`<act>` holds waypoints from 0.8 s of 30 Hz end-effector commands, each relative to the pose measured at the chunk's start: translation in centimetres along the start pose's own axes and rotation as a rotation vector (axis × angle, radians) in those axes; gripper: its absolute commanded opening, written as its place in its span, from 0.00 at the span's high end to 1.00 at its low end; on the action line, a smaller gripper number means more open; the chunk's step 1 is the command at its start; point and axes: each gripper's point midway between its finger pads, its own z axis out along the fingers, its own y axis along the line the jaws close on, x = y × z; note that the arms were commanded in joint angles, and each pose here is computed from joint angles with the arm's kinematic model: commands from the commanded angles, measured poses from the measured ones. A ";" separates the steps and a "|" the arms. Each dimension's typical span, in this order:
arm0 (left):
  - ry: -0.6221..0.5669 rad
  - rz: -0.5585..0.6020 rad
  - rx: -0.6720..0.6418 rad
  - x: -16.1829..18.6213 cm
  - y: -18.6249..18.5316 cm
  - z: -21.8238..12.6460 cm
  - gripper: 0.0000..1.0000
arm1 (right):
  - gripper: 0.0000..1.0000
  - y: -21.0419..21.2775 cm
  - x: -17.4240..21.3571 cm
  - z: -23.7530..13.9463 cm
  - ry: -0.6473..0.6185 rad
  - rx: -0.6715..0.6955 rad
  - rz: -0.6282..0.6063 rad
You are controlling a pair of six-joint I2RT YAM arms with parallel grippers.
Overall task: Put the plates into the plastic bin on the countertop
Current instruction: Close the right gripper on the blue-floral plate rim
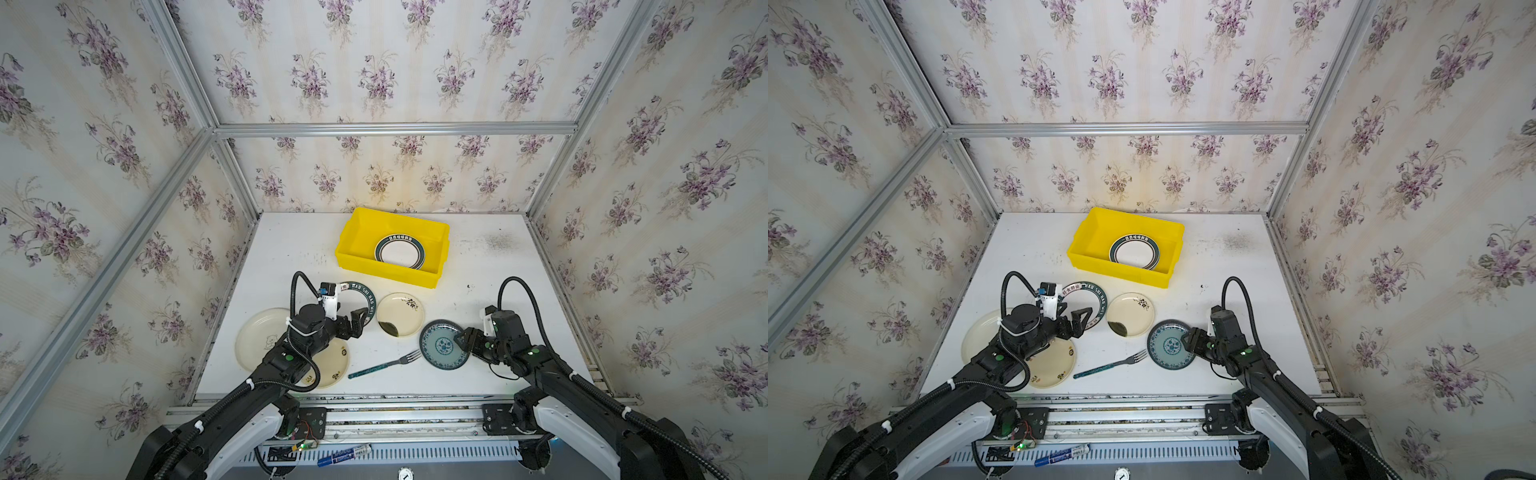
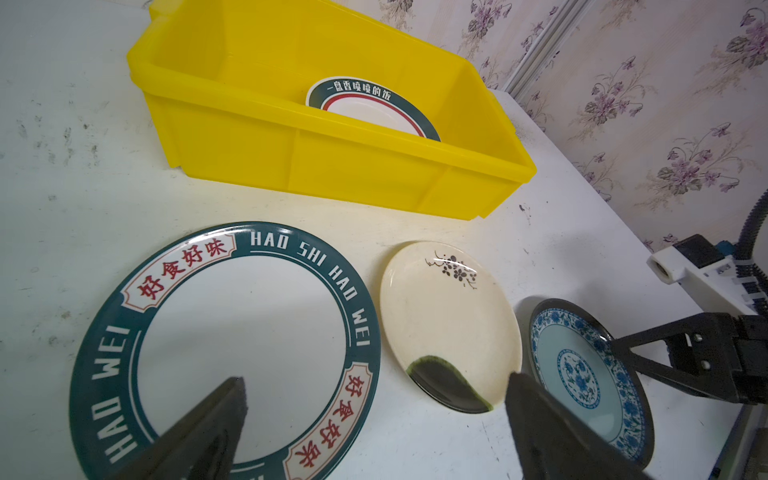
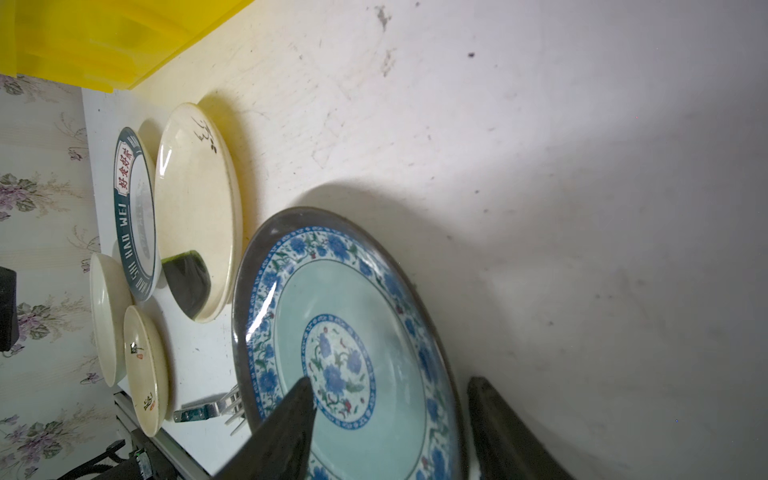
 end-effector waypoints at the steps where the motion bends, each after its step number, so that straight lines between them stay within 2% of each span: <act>1: -0.044 0.004 0.011 -1.3 -0.4 0.0 0.00 | 0.41 -1.5 0.4 -0.3 0.000 0.073 0.019; 4: -0.045 0.006 0.008 -1.3 -0.4 0.0 0.00 | 0.46 -1.6 0.3 -0.6 -0.011 0.077 0.015; 14: -0.030 0.007 0.000 -1.2 -0.2 0.3 0.00 | 0.47 -1.4 0.5 -0.6 0.007 0.072 -0.022; 24: -0.020 0.007 -0.019 -1.0 0.1 0.4 0.00 | 0.61 -1.9 1.1 0.2 0.071 0.108 -0.024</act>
